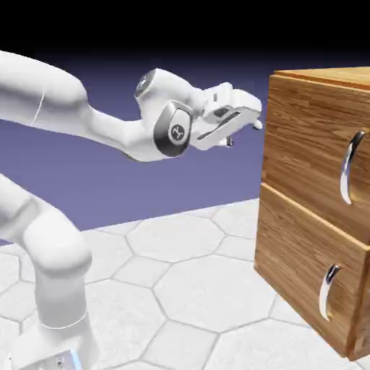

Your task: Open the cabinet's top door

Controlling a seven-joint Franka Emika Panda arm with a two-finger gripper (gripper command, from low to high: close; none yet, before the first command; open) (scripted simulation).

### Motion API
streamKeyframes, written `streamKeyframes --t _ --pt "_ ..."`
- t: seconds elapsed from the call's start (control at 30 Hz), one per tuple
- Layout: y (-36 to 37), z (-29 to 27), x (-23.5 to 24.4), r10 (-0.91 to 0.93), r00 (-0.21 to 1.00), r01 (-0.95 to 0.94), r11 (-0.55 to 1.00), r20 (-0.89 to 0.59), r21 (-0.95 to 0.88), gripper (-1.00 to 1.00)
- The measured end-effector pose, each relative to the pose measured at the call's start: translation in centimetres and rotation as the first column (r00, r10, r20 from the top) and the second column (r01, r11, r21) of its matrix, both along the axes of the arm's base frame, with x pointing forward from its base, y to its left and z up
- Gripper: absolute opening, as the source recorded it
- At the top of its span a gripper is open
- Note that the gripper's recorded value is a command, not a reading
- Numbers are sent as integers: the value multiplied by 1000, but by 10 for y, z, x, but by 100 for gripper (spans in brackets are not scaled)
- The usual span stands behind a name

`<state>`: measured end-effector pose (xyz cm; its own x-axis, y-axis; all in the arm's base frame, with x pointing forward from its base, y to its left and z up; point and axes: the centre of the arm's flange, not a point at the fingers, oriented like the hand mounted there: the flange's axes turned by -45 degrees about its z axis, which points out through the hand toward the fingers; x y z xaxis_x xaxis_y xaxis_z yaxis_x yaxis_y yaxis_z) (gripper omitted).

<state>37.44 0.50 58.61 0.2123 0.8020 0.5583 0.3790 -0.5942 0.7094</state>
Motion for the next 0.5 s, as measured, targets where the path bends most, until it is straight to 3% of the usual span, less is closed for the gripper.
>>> streamKeyframes --t 0.23,0.5 --pt "-19 36 -13 163 979 -116 941 125 -319 0" --pt "-54 58 -22 318 929 -125 751 189 -649 0"
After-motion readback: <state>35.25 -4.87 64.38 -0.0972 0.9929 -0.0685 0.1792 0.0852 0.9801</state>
